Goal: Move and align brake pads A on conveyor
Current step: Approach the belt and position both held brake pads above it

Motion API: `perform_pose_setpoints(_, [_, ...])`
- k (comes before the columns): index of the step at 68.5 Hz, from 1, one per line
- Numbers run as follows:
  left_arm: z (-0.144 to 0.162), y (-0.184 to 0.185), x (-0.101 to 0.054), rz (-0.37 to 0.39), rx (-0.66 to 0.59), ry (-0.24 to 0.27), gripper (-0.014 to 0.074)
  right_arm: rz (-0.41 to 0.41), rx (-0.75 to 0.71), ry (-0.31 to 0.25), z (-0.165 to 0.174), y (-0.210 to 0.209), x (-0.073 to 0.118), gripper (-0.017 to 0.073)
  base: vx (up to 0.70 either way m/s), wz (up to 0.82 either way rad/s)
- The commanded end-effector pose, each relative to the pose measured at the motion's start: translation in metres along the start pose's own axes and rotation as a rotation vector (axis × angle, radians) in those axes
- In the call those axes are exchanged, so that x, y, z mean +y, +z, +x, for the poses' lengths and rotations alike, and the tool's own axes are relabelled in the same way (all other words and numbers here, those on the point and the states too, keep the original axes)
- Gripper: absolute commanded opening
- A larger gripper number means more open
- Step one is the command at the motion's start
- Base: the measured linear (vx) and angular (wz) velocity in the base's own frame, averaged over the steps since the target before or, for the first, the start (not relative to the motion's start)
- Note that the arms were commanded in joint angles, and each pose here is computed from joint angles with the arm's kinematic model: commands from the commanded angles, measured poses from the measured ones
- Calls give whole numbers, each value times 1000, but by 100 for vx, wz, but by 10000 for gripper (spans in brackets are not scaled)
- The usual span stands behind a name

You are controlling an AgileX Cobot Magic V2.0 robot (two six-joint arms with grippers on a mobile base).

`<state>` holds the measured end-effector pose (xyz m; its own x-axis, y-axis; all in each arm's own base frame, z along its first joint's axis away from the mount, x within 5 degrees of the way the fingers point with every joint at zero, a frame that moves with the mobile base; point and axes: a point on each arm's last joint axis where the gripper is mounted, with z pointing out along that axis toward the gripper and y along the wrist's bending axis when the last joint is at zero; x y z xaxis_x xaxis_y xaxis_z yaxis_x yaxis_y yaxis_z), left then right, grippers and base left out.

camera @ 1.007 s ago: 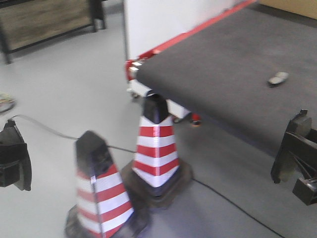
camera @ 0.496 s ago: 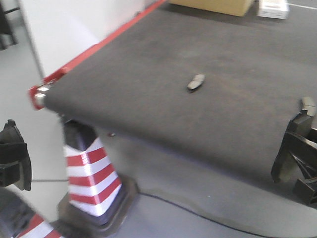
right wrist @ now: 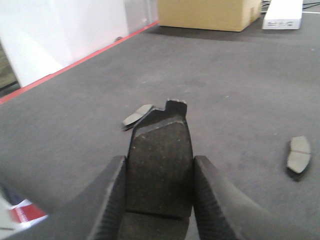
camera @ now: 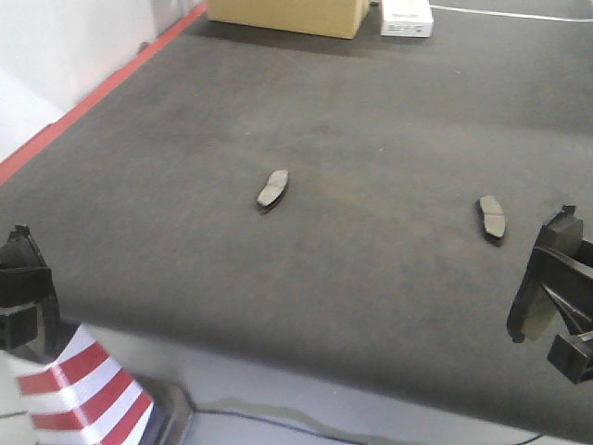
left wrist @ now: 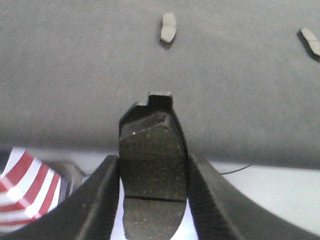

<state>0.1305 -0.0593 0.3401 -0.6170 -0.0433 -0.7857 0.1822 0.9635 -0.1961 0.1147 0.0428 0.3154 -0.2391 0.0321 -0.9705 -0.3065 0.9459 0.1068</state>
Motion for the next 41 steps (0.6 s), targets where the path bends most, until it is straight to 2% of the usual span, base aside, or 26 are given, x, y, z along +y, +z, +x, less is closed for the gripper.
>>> perform_pose_setpoints(1, [-13,-7,-5,44,-97,1,56,-37,-123,-17,-19,-4,4,24,25,-23])
perform_pose_setpoints(41, [-13,-7,-5,44,-97,1,56,-37,-123,-17,-19,-4,4,24,20,-28])
